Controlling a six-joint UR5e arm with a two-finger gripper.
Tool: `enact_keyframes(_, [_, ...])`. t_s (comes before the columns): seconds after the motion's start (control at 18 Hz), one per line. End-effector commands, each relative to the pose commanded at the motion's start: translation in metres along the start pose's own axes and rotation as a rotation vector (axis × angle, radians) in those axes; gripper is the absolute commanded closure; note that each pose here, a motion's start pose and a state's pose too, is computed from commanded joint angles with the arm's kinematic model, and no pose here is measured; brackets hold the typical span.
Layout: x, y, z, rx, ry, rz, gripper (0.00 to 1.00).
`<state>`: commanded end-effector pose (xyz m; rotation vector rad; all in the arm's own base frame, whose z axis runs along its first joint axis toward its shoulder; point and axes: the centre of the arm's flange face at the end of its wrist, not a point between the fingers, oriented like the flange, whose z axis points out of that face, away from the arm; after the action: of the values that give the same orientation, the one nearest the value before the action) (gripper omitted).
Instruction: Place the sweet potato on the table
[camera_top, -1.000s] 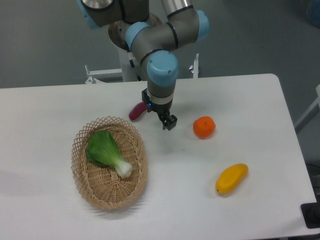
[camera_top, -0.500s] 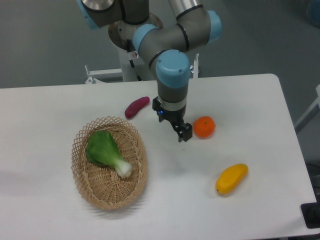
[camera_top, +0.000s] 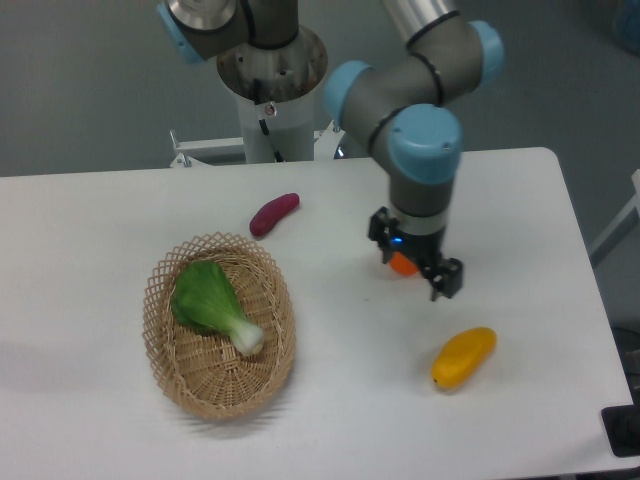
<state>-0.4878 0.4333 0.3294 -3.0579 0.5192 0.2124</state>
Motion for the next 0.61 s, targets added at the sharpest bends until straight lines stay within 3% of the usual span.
enact_keyframes(0.33, [-0.039, 0.026, 0.012, -0.007, 0.001, 0.008, 0.00])
enact_keyframes(0.61, [-0.048, 0.038, 0.019, -0.006, 0.005, 0.001, 0.00])
